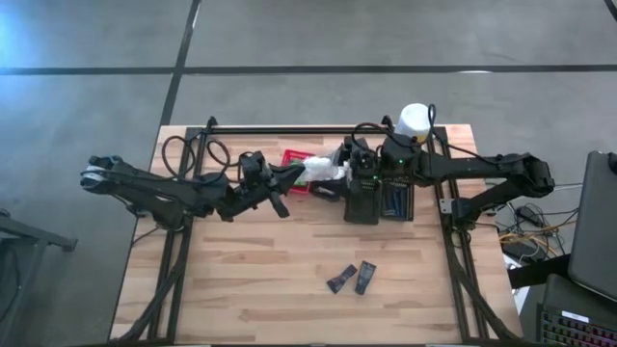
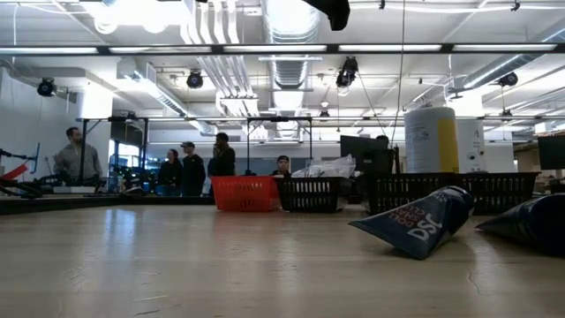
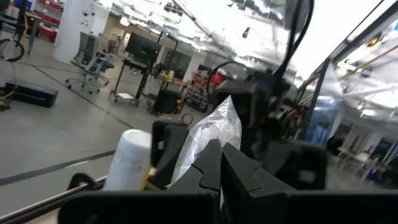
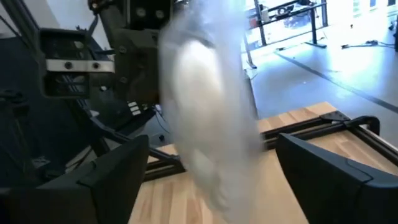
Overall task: Pick & Place Travel size toiletries
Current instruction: Put the cotton pack into the left black bin
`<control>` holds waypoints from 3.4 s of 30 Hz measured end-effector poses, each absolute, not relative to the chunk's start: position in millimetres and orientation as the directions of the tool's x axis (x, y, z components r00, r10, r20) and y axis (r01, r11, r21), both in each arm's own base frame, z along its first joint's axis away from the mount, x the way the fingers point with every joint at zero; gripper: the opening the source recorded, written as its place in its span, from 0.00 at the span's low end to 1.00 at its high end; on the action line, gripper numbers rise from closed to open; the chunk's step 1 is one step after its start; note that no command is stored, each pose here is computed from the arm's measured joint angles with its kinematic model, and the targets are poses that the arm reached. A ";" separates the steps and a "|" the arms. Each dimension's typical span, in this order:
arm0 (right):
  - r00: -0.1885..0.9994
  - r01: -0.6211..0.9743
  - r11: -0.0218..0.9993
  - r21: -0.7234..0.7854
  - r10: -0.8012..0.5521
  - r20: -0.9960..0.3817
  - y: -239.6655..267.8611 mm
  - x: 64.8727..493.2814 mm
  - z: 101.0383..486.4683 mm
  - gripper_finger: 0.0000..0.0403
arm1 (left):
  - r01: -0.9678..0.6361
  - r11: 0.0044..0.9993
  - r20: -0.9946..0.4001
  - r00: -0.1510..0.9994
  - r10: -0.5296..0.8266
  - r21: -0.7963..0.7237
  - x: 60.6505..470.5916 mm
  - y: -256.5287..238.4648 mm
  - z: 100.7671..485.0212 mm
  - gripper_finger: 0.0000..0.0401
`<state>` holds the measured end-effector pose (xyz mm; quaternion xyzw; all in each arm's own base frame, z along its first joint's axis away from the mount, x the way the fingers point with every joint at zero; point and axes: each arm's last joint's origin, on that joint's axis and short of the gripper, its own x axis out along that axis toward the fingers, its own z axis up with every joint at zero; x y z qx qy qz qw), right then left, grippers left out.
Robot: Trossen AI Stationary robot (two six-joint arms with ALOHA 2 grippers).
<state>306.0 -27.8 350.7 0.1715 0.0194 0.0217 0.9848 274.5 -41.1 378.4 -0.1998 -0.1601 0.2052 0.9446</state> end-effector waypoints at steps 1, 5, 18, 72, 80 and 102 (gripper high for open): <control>0.998 -0.037 0.940 0.339 0.050 -0.031 -27.8 306.0 350.7 0.84 | -0.334 0.834 0.209 0.865 0.456 -0.440 274.8 -40.9 377.1 0.00; 0.997 -0.029 0.939 0.343 0.053 -0.062 -27.7 305.9 347.6 0.72 | -0.358 0.823 0.181 0.863 0.472 -0.440 275.4 -40.1 374.2 0.01; 0.989 0.007 0.938 0.347 0.045 -0.140 -28.1 305.1 340.0 0.27 | -0.462 0.784 0.047 0.850 0.525 -0.414 277.4 -35.0 358.7 0.01; 0.239 0.407 0.870 0.277 0.191 -0.952 -155.8 363.2 199.7 0.07 | -0.690 0.594 -0.622 0.691 0.368 -0.414 279.2 -63.8 257.2 0.61; 0.278 0.372 0.849 0.375 0.284 -0.918 -150.3 365.0 200.3 0.09 | -0.686 0.601 -0.626 0.691 0.362 -0.410 280.2 -67.5 254.7 0.61; 0.326 0.360 0.902 0.238 0.117 -0.938 -130.8 361.1 236.3 0.59 | -0.682 0.612 -0.623 0.693 0.363 -0.402 279.4 -69.8 254.8 0.61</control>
